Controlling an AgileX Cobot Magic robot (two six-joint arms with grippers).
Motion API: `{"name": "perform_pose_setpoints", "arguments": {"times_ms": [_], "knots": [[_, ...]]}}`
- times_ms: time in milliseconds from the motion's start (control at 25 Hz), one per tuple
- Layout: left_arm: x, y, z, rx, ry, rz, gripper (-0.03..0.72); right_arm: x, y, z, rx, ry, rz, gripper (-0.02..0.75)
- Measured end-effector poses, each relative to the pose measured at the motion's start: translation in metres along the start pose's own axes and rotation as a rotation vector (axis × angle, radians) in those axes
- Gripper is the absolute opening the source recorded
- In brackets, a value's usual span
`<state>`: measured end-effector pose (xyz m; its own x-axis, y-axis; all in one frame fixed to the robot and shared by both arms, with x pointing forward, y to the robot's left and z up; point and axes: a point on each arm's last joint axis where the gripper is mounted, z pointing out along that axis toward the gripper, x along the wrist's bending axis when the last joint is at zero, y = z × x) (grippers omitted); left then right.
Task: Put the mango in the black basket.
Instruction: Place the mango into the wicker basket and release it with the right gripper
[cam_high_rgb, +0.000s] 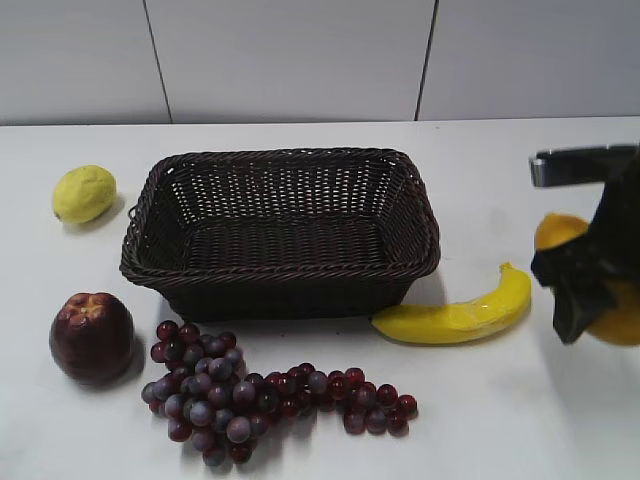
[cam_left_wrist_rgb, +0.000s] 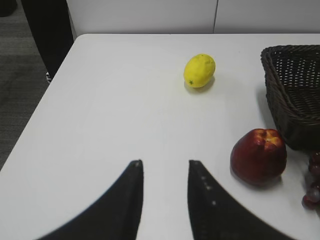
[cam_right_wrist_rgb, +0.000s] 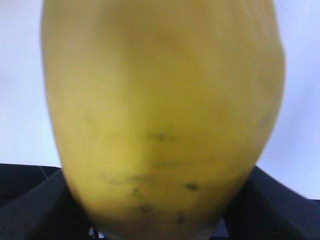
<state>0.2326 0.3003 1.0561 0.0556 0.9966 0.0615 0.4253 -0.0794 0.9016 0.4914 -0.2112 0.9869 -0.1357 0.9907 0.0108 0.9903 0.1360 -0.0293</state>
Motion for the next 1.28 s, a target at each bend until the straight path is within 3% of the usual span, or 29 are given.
{"name": "perform_pose_setpoints", "arguments": {"times_ms": [240, 440, 680, 1000, 1280], "knots": [[0.0, 0.0, 0.0, 0.0, 0.0, 0.0, 0.24, 0.01, 0.05, -0.078, -0.22, 0.031, -0.053, 0.505], [0.0, 0.0, 0.0, 0.0, 0.0, 0.0, 0.24, 0.027, 0.098, -0.092, -0.277, 0.106, -0.08, 0.505], [0.0, 0.0, 0.0, 0.0, 0.0, 0.0, 0.24, 0.083, 0.141, -0.064, -0.261, 0.145, -0.205, 0.505], [0.0, 0.0, 0.0, 0.0, 0.0, 0.0, 0.24, 0.175, 0.148, -0.002, -0.179, 0.112, -0.42, 0.505], [0.0, 0.0, 0.0, 0.0, 0.0, 0.0, 0.24, 0.204, 0.143, 0.052, -0.096, 0.034, -0.506, 0.505]]}}
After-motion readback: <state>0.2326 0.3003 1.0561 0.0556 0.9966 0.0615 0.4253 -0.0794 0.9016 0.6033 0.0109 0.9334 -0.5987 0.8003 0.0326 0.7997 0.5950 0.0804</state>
